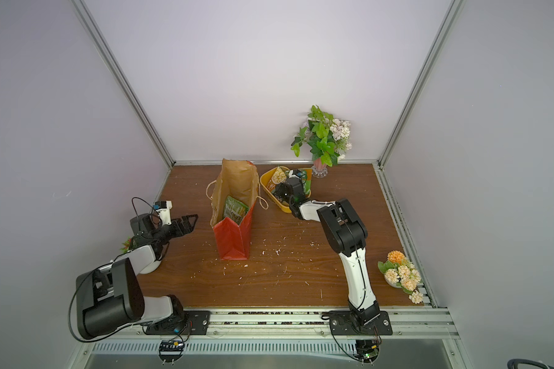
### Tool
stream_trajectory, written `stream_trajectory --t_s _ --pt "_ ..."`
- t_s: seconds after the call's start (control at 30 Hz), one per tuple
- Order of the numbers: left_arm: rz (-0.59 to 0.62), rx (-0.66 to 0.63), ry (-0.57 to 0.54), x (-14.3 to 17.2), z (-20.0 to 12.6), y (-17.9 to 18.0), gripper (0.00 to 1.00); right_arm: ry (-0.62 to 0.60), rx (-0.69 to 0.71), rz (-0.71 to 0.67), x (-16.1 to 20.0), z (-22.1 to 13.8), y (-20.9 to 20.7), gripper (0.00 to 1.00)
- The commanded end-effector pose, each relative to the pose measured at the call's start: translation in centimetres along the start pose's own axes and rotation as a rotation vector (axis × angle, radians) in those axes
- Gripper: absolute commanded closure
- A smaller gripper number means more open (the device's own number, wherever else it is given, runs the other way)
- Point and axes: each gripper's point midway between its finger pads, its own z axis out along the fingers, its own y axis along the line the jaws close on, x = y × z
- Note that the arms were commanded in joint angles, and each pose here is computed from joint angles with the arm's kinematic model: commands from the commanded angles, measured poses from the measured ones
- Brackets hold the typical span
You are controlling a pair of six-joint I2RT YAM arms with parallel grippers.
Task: Place the condiment packets inside the bag
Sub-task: Pick up the condiment packet from the storage box.
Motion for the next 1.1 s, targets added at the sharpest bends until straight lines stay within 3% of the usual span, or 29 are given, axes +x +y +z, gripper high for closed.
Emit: stream_trajectory --t_s 0.0,0.2,0.43,0.6,0.83,1.07 --pt "0.019 0.014 -0.019 -0.9 -0.1 0.0 0.01 -0.089 -0.154 -0.016 -3.8 -3.6 5.1 0.97" --pt "0.021 0.016 -0.016 -0.8 -0.2 -0.1 0.01 -0.078 -0.205 -0.052 -4.3 -6.6 7.1 0.95" --pt "0.024 0.015 -0.017 -0.8 -0.2 0.0 0.01 -0.036 -0.251 -0.035 -4.1 -7.7 8.2 0.91" --pt "0.023 0.016 -0.016 -0.8 -0.2 -0.1 0.01 -0.071 -0.246 -0.067 -4.7 -9.7 8.4 0.99" --pt "0.022 0.021 -0.014 -0.7 -0.2 -0.1 0.01 -0.169 -0.209 -0.17 -7.4 -15.2 9.9 1.0" --pt "0.027 0.022 -0.018 -0.8 -0.3 -0.2 0.01 -0.225 -0.259 -0.267 -8.6 -20.9 15.1 1.0"
